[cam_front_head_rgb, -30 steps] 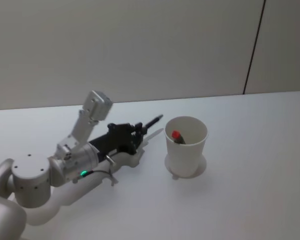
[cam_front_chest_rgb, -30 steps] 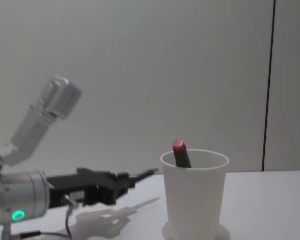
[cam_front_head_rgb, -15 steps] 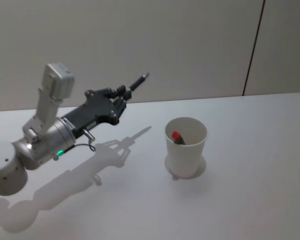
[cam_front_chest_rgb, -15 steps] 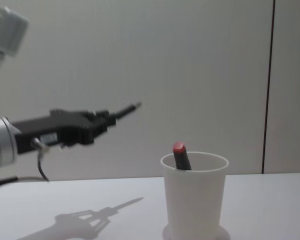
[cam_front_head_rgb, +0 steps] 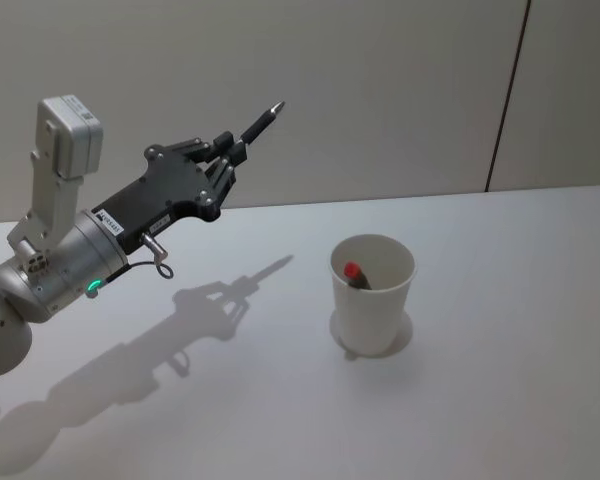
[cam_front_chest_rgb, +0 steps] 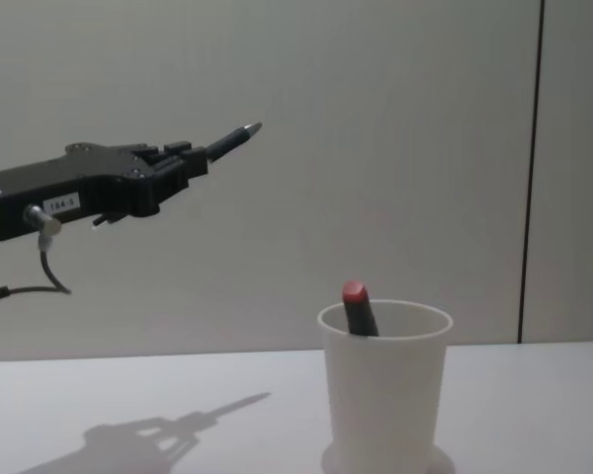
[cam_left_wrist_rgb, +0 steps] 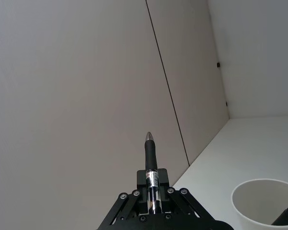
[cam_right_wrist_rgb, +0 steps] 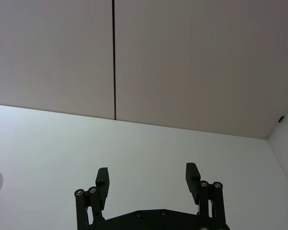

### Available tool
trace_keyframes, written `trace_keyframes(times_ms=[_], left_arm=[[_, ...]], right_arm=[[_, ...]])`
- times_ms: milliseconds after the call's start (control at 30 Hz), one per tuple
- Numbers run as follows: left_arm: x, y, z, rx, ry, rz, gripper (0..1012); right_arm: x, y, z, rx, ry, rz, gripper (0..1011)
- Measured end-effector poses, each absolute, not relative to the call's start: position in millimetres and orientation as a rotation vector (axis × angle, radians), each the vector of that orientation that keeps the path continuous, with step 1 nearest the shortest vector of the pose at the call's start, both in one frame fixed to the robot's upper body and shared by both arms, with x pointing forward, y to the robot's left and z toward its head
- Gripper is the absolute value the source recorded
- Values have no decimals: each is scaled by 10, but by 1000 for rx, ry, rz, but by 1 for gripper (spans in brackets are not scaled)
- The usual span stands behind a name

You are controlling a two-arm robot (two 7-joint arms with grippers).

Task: Place the pen into the pen holder.

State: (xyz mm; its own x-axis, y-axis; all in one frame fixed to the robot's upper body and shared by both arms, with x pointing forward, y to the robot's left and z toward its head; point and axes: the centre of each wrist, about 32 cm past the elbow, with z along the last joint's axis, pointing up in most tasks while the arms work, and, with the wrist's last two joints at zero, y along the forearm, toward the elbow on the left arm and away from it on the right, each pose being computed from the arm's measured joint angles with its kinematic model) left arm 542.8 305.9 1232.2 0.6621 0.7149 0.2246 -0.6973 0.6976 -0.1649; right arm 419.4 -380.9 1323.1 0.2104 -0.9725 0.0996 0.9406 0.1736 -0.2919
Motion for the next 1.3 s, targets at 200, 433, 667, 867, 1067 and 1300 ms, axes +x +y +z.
trace_keyframes(times_ms=[200,433,667,867,1067,1300], left_arm=[[5420,2979,12360,-35,-272,782,140],[5429,2797,12380,24,-240,755,140],[5434,2682,12388,61,-222,740,140],[5437,2616,12394,84,-211,732,140],[5439,2592,12399,92,-209,729,140],[5496,2638,12357,59,-221,723,140]], right_arm=[[4194,-3809,13230,-318,119,-1361,1002],[4193,-3809,13230,-318,119,-1361,1001],[4193,-3809,13231,-318,119,-1361,1002],[4195,-3808,13232,-317,118,-1360,1002],[4224,-3765,13255,-305,126,-1350,1001],[4329,-3565,13324,-252,160,-1305,1001]])
